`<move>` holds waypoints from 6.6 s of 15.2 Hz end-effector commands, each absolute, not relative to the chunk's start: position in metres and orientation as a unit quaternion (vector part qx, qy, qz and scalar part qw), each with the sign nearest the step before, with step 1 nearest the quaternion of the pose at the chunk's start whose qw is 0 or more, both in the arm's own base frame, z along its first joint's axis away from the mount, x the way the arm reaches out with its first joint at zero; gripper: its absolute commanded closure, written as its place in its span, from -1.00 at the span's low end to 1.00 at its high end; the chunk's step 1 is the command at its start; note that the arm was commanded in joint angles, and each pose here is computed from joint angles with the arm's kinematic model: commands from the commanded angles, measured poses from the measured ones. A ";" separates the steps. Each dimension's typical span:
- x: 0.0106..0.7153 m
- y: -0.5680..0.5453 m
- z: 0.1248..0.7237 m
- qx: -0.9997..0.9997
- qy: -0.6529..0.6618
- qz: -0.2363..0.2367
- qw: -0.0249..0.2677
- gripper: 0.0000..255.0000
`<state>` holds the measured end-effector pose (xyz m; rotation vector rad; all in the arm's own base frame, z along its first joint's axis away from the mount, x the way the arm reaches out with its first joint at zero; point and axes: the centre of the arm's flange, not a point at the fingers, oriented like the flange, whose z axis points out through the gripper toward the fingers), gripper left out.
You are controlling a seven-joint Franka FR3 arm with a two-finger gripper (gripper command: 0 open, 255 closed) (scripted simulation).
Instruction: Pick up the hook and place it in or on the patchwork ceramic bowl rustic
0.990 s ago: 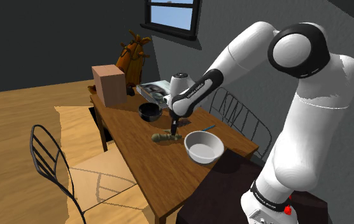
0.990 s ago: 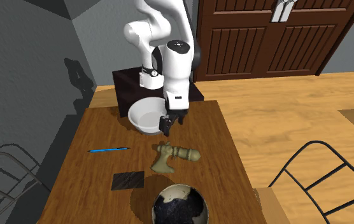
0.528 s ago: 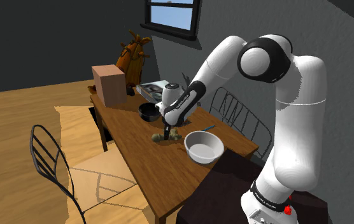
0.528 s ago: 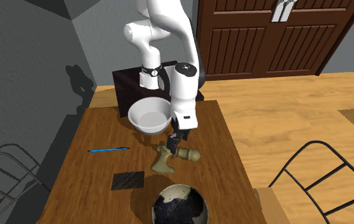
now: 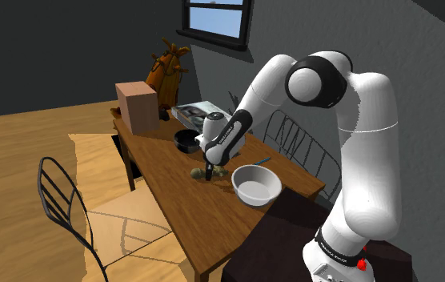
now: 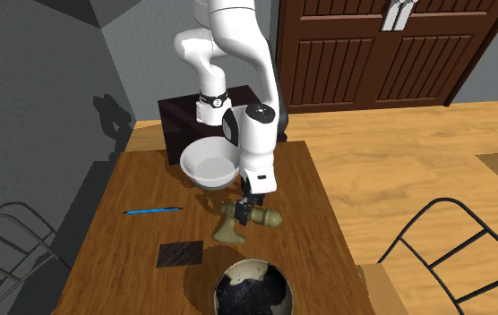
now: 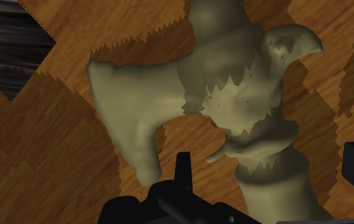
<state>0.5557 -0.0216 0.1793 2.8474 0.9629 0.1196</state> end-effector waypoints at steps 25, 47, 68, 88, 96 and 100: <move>0.556 -0.021 0.232 0.944 0.319 0.040 0.067 1.00; 0.556 -0.021 0.348 0.944 0.319 0.040 0.067 1.00; 0.768 -0.084 0.346 0.944 0.319 0.040 0.067 1.00; 0.768 -0.084 0.282 0.944 0.319 0.040 0.067 1.00; 0.765 -0.081 0.308 0.944 0.319 0.040 0.067 -1.00; 0.762 -0.079 0.331 0.944 0.319 0.040 0.067 -1.00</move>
